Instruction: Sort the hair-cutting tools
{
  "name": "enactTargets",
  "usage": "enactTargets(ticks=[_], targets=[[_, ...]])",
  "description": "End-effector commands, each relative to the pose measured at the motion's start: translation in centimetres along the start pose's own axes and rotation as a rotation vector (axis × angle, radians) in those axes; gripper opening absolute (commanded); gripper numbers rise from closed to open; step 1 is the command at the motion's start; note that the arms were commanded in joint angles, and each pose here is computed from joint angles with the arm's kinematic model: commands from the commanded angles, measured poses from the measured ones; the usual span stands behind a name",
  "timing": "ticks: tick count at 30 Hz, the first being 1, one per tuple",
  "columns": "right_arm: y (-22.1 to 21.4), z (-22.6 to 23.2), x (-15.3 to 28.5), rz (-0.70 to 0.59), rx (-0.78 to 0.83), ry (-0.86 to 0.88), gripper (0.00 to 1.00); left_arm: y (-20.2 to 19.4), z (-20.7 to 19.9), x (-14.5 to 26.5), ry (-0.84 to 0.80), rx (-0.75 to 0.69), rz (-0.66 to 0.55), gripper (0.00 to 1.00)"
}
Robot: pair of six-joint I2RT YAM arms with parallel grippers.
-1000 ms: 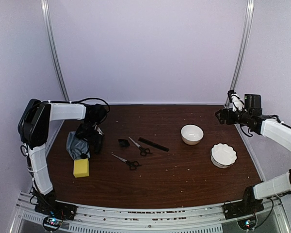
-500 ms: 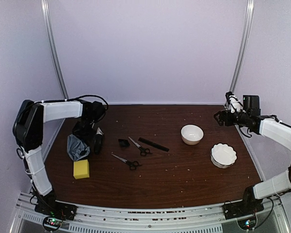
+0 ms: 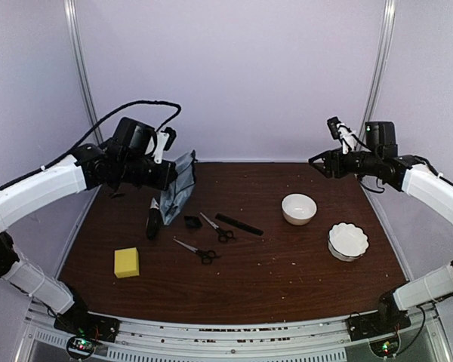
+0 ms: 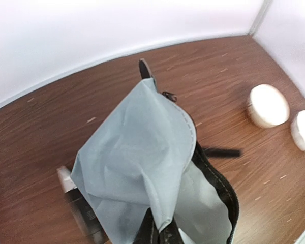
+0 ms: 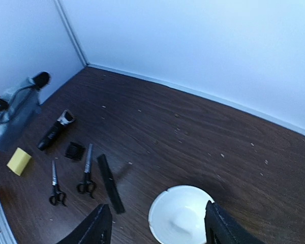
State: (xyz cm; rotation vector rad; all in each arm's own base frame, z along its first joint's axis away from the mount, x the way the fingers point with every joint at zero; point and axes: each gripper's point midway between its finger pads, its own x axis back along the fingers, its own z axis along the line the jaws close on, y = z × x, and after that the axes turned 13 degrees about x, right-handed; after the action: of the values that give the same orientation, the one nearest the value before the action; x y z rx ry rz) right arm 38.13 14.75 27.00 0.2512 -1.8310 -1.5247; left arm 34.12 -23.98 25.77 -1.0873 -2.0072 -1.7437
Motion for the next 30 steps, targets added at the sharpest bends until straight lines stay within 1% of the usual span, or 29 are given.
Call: enactTargets(ticks=[1, 3, 5, 8, 14, 17, 22, 26, 28, 30], targets=[[3.4, 6.5, -0.4, -0.006, -0.013, 0.160, 0.64, 2.8, -7.6, -0.4, -0.288, 0.124, -0.223, 0.00], [4.1, 9.3, -1.2, 0.010, -0.050, 0.222, 0.66, 3.4, -8.4, -0.8, -0.271, 0.192, -0.305, 0.00], [4.7, 11.3, -2.2, 0.033, -0.067, 0.247, 0.69, 3.3, -9.4, -1.3, -0.264, 0.240, -0.338, 0.00], [5.0, 13.8, -3.9, 0.073, -0.083, 0.276, 0.69, 3.1, -10.8, -2.1, -0.251, 0.284, -0.375, 0.00], [4.3, 16.7, -7.6, 0.184, -0.132, 0.327, 0.64, 2.9, -13.1, -2.5, -0.283, 0.359, -0.412, 0.00], [4.5, 17.6, -8.3, 0.194, -0.166, 0.360, 0.62, 3.2, -14.0, -2.4, -0.291, 0.363, -0.420, 0.00], [5.0, 18.7, -8.5, 0.193, -0.205, 0.401, 0.61, 3.5, -15.0, -2.1, -0.317, 0.356, -0.422, 0.00], [6.8, 19.3, -7.5, 0.130, -0.212, 0.449, 0.61, 3.3, -15.2, -2.3, -0.319, 0.345, -0.406, 0.00], [7.6, 19.2, -7.2, 0.107, -0.209, 0.449, 0.63, 3.1, -15.4, -2.3, -0.325, 0.344, -0.399, 0.00], [8.0, 19.2, -7.2, 0.110, -0.214, 0.451, 0.71, 2.9, -15.4, -2.6, -0.312, 0.342, -0.391, 0.00]])
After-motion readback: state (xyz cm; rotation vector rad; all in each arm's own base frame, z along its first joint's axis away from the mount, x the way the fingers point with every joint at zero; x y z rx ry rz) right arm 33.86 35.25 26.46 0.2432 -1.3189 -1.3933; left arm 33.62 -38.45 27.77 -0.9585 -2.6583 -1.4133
